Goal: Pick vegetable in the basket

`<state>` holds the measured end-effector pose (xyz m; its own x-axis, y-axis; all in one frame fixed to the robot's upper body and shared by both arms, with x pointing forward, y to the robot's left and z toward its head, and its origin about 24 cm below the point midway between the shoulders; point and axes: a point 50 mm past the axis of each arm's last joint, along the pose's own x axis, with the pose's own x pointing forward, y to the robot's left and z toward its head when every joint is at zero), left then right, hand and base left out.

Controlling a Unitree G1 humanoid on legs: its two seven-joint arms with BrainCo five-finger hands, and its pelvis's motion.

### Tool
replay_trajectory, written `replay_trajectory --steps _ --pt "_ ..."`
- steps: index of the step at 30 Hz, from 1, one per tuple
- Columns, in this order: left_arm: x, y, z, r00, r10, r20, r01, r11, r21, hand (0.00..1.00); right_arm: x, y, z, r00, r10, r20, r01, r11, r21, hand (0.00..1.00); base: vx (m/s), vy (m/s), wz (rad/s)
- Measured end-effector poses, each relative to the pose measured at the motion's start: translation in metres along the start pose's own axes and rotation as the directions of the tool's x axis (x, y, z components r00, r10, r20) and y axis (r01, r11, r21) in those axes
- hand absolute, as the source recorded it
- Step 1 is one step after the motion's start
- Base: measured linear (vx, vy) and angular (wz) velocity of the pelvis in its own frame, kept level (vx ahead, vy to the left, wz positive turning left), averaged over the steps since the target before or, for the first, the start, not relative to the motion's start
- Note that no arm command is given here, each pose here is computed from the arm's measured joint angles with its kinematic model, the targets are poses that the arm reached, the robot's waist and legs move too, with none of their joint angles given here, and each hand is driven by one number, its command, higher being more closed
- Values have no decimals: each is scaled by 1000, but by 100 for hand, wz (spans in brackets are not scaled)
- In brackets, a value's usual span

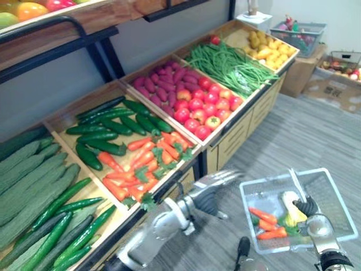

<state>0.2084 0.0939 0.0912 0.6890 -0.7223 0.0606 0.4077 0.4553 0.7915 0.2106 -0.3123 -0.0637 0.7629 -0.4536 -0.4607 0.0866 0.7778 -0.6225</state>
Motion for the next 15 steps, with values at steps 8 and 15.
replay_trajectory --steps 8,15 --pt "-58 18 -20 926 286 -245 -304 952 -36 0 -18 2 -46 987 -25 -157 40 995 92 100 16 -23 39" --pt "-122 -21 -79 442 521 -730 -762 647 1 0 -45 36 -77 959 -7 -283 71 974 217 100 19 -38 33"
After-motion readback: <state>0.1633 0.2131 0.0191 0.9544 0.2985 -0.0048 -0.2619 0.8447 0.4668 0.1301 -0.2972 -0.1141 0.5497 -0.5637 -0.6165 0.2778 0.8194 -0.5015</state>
